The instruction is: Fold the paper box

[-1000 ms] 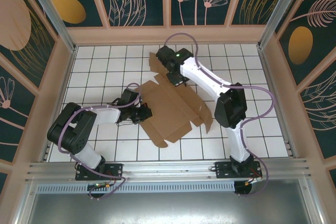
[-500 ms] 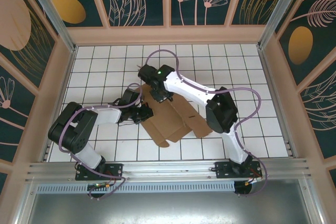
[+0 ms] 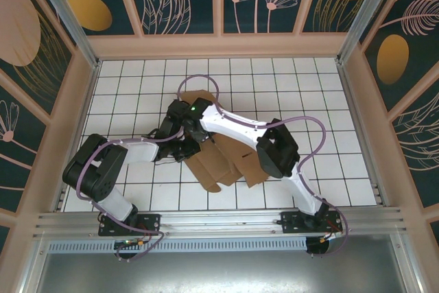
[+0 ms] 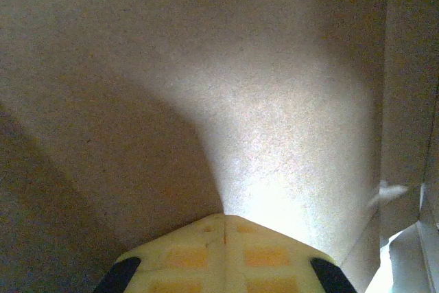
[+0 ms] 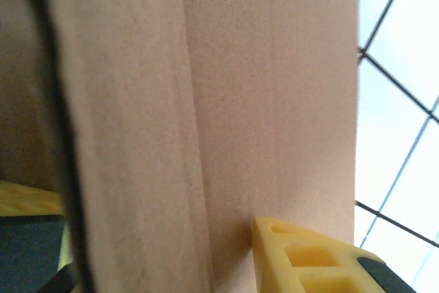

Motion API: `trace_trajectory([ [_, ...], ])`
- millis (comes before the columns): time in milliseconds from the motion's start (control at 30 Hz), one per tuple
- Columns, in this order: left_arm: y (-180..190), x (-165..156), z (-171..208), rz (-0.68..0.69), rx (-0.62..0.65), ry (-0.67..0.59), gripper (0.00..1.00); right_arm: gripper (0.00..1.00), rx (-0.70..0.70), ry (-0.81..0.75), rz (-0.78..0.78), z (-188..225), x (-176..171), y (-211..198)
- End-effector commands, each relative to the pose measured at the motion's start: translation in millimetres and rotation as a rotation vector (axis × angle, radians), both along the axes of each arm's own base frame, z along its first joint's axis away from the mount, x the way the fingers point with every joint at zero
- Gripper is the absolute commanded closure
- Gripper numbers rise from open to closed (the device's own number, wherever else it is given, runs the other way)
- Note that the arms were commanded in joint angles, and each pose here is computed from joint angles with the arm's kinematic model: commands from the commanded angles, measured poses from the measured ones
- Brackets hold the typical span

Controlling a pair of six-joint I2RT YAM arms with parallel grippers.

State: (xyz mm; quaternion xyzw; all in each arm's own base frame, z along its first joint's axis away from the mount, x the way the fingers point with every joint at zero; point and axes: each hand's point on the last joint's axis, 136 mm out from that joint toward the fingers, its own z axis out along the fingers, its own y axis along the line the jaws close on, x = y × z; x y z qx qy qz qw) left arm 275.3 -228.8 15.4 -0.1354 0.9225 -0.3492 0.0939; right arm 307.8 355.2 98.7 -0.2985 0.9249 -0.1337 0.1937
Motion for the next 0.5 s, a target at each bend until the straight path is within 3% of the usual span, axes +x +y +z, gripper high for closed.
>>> trace_trajectory([
  [0,12.4,-6.4,-10.5,0.036,0.060,0.035,1.00,0.73,-0.056,-0.077,-0.039,12.4,17.1,-11.8],
  [267,27.0,-7.1,-12.2,0.070,0.083,0.028,1.00,0.75,-0.038,-0.105,-0.047,46.6,39.7,-44.2],
  [467,34.3,-8.7,-15.0,0.086,0.091,0.036,1.00,0.76,-0.236,-0.209,-0.050,52.5,63.6,-89.2],
])
